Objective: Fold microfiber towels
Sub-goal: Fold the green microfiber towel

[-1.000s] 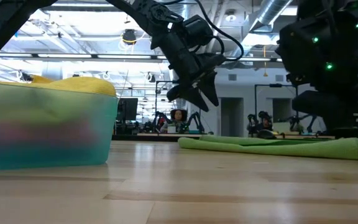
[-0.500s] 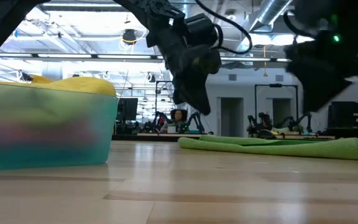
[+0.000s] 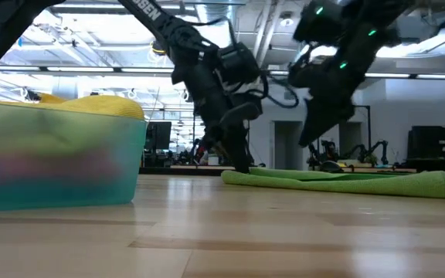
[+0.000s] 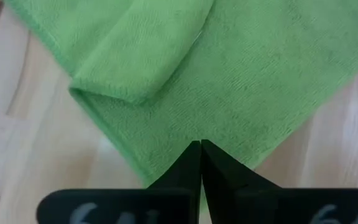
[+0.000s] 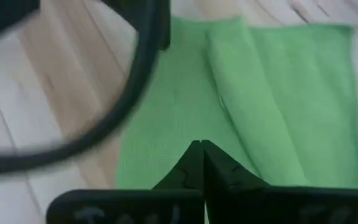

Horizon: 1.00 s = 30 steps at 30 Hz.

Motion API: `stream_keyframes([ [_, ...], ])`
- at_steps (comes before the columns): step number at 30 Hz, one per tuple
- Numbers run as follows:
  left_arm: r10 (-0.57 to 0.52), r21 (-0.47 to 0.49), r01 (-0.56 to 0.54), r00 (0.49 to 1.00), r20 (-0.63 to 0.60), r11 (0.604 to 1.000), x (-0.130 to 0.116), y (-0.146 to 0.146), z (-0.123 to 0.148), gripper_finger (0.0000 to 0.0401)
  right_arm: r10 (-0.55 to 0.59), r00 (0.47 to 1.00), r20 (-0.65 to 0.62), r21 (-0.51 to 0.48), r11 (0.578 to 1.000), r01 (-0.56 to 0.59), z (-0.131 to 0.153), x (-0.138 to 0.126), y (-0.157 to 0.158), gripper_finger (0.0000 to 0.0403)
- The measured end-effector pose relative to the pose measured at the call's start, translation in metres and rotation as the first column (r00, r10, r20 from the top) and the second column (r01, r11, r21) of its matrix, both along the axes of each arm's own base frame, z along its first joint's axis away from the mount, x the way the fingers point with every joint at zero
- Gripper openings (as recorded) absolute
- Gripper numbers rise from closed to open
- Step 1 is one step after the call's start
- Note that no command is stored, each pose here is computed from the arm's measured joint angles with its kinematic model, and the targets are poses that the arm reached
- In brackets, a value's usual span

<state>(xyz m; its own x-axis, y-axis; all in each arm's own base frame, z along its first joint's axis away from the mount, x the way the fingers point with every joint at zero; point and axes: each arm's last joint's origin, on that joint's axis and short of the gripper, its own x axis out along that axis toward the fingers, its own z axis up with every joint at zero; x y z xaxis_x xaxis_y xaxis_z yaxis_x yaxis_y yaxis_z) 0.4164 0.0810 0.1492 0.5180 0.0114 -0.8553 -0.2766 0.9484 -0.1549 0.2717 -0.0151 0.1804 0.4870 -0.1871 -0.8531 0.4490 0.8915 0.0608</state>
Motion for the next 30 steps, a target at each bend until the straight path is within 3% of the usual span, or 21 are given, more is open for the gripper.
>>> stream_keyframes([
  [8,0.047,-0.030,-0.046,0.999,0.013,0.998,-0.006,-0.002,-0.014,0.0001,0.102,0.993,-0.058,0.027,0.995,-0.100,-0.037,0.017,-0.025,0.0006],
  [15,0.059,-0.040,-0.058,0.998,0.014,0.998,-0.010,-0.003,-0.021,0.0000,0.032,0.990,-0.136,0.015,0.999,-0.030,-0.051,0.011,-0.052,0.0009],
  [27,0.066,-0.041,-0.064,0.997,0.039,0.997,-0.012,-0.003,-0.024,0.0000,-0.251,0.960,-0.120,-0.135,0.963,0.235,-0.015,-0.022,-0.101,0.0016],
  [30,0.077,-0.044,-0.075,0.996,0.045,0.996,-0.011,-0.003,-0.024,0.0000,-0.239,0.969,-0.054,-0.069,0.969,0.235,-0.007,-0.026,-0.110,0.0010],
])
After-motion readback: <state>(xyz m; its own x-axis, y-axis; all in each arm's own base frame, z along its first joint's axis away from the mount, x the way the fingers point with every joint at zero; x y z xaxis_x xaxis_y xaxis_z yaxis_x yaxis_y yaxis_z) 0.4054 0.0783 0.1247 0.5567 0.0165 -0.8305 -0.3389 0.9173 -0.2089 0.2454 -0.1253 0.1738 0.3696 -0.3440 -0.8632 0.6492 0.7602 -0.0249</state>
